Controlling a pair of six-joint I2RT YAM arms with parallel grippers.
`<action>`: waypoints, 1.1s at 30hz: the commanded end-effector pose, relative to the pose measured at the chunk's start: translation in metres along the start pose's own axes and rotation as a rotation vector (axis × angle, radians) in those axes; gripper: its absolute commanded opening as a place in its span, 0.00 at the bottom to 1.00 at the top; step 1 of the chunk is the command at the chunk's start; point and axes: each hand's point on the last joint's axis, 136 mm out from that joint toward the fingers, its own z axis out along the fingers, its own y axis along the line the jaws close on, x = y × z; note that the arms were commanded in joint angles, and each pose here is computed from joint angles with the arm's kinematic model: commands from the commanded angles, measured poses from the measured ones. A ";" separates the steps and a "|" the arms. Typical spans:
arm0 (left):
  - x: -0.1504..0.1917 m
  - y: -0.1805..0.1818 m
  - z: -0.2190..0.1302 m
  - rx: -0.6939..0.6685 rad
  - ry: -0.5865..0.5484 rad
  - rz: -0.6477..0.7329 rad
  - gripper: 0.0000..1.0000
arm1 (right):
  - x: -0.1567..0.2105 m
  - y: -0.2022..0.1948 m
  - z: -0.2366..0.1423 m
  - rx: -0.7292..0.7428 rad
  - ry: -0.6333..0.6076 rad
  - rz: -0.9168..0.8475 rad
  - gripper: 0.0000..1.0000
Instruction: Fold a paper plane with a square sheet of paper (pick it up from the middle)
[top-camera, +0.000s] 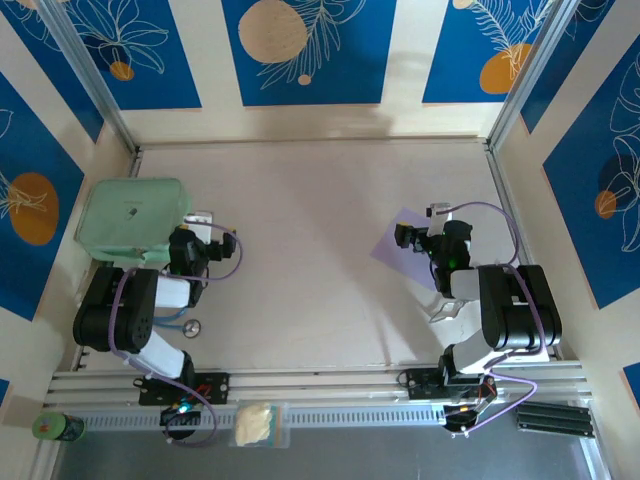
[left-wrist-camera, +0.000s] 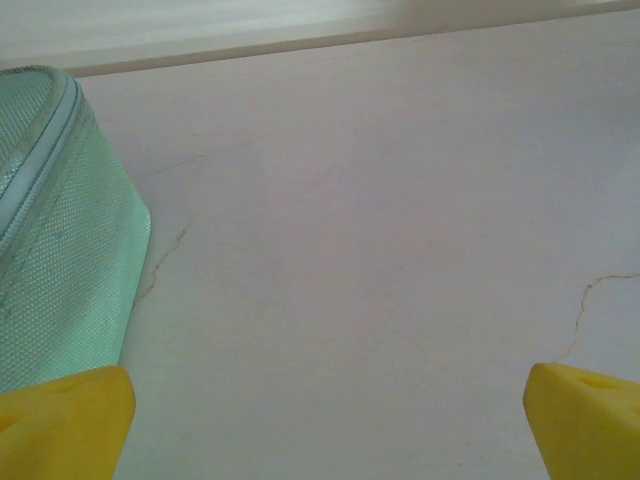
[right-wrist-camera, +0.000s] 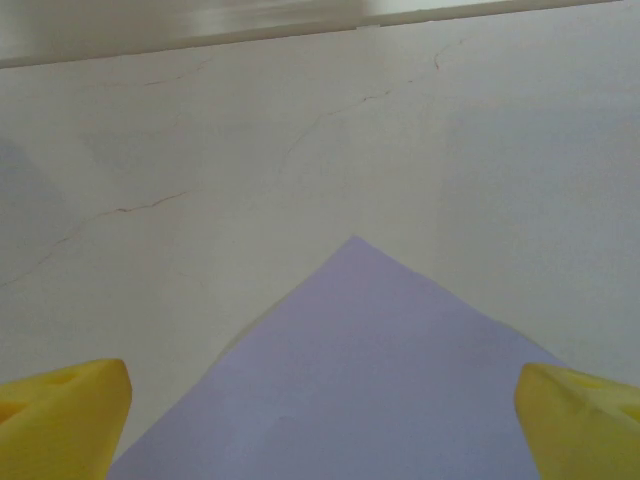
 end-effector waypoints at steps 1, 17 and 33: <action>-0.006 0.002 0.001 -0.002 -0.022 0.009 0.99 | -0.008 0.001 0.002 -0.013 -0.016 -0.014 0.99; -0.005 0.002 0.001 0.000 -0.019 0.007 0.99 | -0.009 0.001 0.002 -0.013 -0.017 -0.014 0.99; -0.007 0.001 -0.001 0.004 -0.034 0.010 0.99 | -0.010 0.002 0.001 -0.016 -0.027 -0.018 0.99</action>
